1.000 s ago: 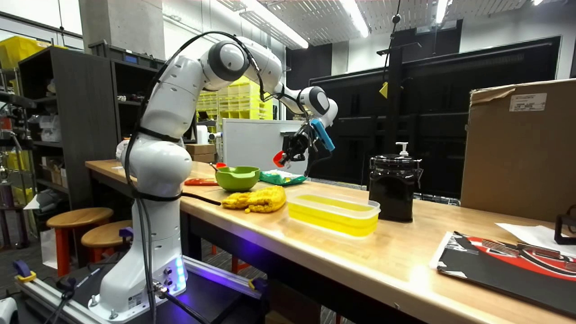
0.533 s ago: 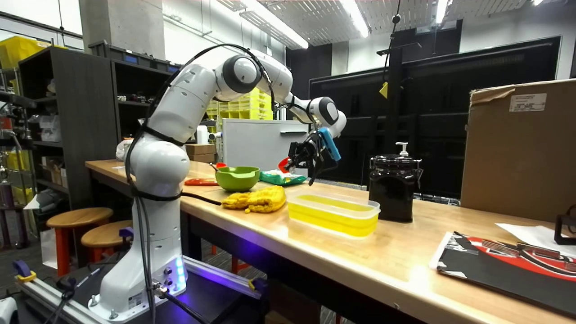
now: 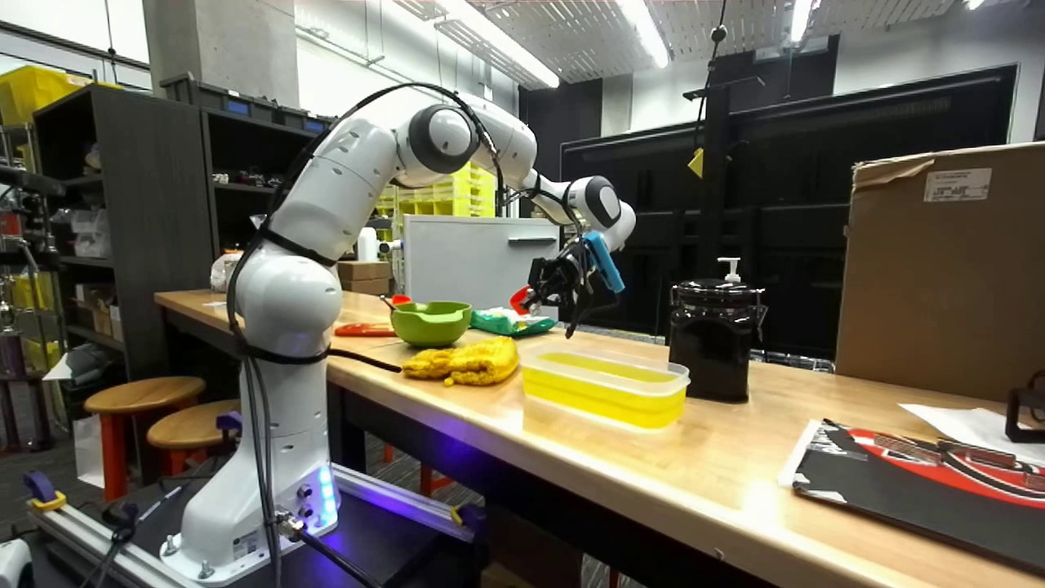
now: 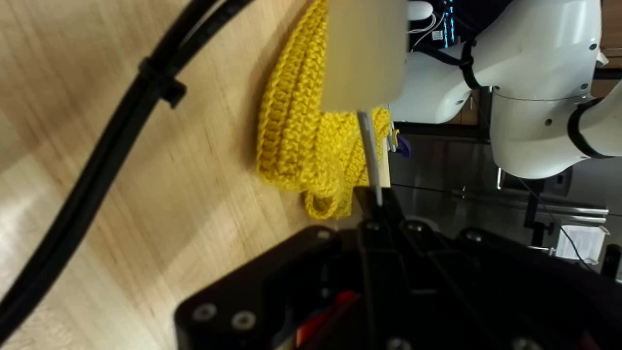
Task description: Pick up the measuring cup on the right and pour the contents in the green bowl.
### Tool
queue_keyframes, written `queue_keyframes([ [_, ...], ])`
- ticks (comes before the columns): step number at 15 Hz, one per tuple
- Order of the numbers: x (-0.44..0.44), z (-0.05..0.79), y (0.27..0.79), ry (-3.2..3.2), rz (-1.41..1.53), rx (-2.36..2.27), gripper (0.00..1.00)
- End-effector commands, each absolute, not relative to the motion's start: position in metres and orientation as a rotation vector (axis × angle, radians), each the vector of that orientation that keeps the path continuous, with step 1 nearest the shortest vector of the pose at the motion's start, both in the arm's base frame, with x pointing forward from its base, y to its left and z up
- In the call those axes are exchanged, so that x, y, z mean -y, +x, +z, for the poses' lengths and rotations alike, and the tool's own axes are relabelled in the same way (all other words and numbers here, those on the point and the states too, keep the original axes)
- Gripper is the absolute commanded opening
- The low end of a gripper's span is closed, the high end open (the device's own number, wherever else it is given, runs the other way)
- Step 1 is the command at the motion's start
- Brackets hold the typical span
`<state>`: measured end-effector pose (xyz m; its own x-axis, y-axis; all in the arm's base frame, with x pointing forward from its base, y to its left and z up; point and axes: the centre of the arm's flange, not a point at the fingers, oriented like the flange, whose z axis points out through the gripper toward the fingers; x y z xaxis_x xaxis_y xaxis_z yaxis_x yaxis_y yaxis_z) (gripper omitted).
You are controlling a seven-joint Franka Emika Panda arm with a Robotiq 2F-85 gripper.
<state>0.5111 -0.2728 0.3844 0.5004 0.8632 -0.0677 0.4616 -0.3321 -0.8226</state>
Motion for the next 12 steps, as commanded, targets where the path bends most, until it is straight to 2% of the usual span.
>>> queue_keyframes([
  [1,0.273,0.395,0.514,-1.99,0.682,1.067,0.22],
  [6,0.269,0.399,0.516,-1.998,0.695,1.077,0.52],
  [12,0.261,0.406,0.522,-2.017,0.703,1.092,0.95],
])
